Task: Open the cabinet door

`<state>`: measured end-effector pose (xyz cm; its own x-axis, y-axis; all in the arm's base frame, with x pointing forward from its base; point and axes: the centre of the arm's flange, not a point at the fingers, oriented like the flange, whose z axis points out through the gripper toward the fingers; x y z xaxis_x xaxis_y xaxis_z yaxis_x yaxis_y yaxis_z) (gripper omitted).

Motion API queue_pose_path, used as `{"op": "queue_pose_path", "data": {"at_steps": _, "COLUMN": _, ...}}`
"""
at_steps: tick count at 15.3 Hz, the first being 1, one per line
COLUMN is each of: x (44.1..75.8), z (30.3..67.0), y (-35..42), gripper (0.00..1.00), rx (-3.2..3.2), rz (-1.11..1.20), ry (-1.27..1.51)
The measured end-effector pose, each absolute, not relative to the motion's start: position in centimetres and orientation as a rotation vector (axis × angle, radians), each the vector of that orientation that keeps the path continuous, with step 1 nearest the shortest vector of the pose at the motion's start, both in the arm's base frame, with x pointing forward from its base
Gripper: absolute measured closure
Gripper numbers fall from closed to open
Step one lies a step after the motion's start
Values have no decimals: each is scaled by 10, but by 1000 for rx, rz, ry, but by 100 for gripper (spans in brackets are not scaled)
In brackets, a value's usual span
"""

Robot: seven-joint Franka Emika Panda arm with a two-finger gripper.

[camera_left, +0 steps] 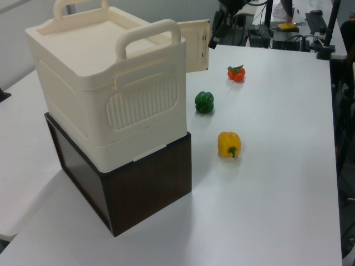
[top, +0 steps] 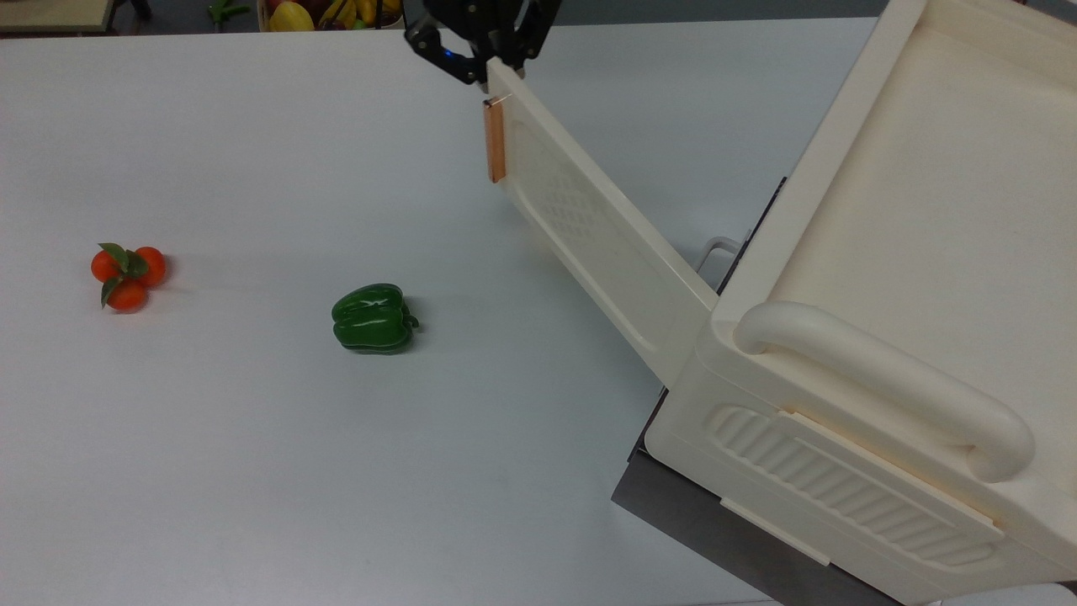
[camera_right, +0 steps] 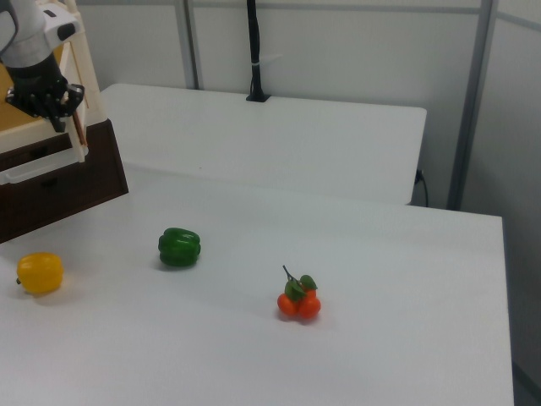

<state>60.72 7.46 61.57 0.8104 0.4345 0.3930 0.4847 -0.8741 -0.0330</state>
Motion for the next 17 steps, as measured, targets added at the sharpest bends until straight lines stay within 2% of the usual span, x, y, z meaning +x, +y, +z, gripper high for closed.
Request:
{"op": "queue_pose_path", "data": {"at_steps": 9, "x": 627, "z": 622, "y": 31, "gripper": 95, "rx": -2889, "rz": -807, "ry": -606}}
{"op": "queue_pose_path", "data": {"at_steps": 12, "x": 629, "z": 620, "y": 19, "gripper": 94, "rx": -2901, "rz": -806, "ry": -578}}
{"op": "queue_pose_path", "data": {"at_steps": 13, "x": 627, "z": 618, "y": 15, "gripper": 90, "rx": -2908, "rz": -775, "ry": -571}}
{"op": "queue_pose_path", "data": {"at_steps": 17, "x": 614, "z": 609, "y": 13, "gripper": 51, "rx": -2924, "rz": -572, "ry": -589}}
